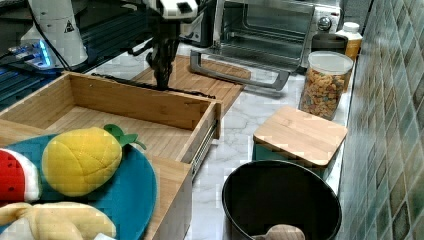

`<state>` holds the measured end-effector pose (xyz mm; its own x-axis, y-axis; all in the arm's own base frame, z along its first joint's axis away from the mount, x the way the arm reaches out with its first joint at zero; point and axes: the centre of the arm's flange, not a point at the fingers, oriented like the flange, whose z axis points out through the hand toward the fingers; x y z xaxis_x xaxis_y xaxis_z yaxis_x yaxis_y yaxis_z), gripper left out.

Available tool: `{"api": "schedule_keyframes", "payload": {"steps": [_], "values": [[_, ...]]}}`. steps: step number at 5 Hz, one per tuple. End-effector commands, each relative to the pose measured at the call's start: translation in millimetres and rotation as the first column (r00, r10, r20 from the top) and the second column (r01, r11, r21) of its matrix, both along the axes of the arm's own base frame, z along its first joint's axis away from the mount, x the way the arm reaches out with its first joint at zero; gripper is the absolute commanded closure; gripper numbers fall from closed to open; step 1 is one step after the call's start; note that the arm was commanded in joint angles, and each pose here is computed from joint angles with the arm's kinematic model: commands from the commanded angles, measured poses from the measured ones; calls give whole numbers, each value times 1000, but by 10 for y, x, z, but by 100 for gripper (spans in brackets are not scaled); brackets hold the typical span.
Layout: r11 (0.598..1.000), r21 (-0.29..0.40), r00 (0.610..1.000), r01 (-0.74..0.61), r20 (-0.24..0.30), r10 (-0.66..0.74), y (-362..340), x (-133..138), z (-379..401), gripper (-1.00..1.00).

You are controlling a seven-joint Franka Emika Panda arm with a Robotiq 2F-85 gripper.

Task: Close the drawer.

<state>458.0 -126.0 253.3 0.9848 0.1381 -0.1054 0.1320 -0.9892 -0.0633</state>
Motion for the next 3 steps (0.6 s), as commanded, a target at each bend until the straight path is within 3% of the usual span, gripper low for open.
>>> {"api": "schedule_keyframes", "payload": {"steps": [1, 2, 3], "values": [[985, -52, 984, 164, 81, -159, -1132, 108, 338, 100], [979, -94, 980, 180, 99, -171, -1470, 126, 439, 100], [970, -100, 966, 222, 156, -205, -1875, 87, 427, 100]]}}
